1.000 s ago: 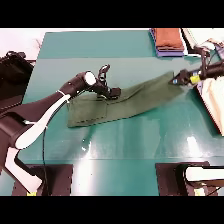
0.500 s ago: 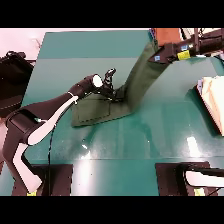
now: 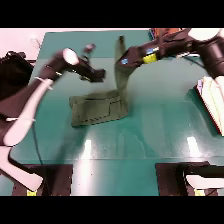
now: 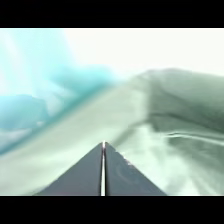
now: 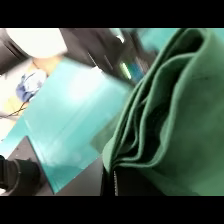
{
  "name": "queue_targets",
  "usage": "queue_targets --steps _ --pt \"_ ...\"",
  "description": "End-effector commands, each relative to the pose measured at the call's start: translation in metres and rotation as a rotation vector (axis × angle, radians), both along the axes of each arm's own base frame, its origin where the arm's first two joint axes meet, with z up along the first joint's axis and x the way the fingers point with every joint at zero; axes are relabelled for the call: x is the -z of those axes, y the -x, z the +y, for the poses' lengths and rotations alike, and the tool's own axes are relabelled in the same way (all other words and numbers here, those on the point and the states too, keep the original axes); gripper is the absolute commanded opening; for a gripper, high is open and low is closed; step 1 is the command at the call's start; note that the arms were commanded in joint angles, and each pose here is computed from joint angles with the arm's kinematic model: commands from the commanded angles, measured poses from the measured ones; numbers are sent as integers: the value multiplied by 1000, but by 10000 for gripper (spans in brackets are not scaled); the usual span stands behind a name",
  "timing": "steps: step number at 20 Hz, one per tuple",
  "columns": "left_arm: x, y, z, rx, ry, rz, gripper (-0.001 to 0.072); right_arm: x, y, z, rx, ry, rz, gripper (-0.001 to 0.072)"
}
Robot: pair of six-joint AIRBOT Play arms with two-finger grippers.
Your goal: Fold the shirts.
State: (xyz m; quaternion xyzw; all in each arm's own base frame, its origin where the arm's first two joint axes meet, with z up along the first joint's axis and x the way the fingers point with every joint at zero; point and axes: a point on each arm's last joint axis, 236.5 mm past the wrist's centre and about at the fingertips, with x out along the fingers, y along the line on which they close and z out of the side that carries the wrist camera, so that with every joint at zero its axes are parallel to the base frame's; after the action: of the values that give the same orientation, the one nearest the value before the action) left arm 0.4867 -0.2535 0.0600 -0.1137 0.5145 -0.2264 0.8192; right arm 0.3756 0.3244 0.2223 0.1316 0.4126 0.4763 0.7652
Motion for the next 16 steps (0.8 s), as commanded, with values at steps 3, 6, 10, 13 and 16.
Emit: queue_targets --steps 3,6,10,13,16 --pt "-130 -4 180 -284 -140 -244 23 32 30 133 -102 -151 39 22" --pt "-180 12 221 -377 -134 -344 22 61 61 197 -187 -197 62 388" --pt "-186 24 217 -343 -141 -345 22 83 33 166 -155 -87 7 385" --pt "-186 25 196 -286 -143 -357 22 126 0 78 -22 59 87 385" --pt "-191 25 168 -229 -128 -392 22 185 -17 -27 146 183 231 394"
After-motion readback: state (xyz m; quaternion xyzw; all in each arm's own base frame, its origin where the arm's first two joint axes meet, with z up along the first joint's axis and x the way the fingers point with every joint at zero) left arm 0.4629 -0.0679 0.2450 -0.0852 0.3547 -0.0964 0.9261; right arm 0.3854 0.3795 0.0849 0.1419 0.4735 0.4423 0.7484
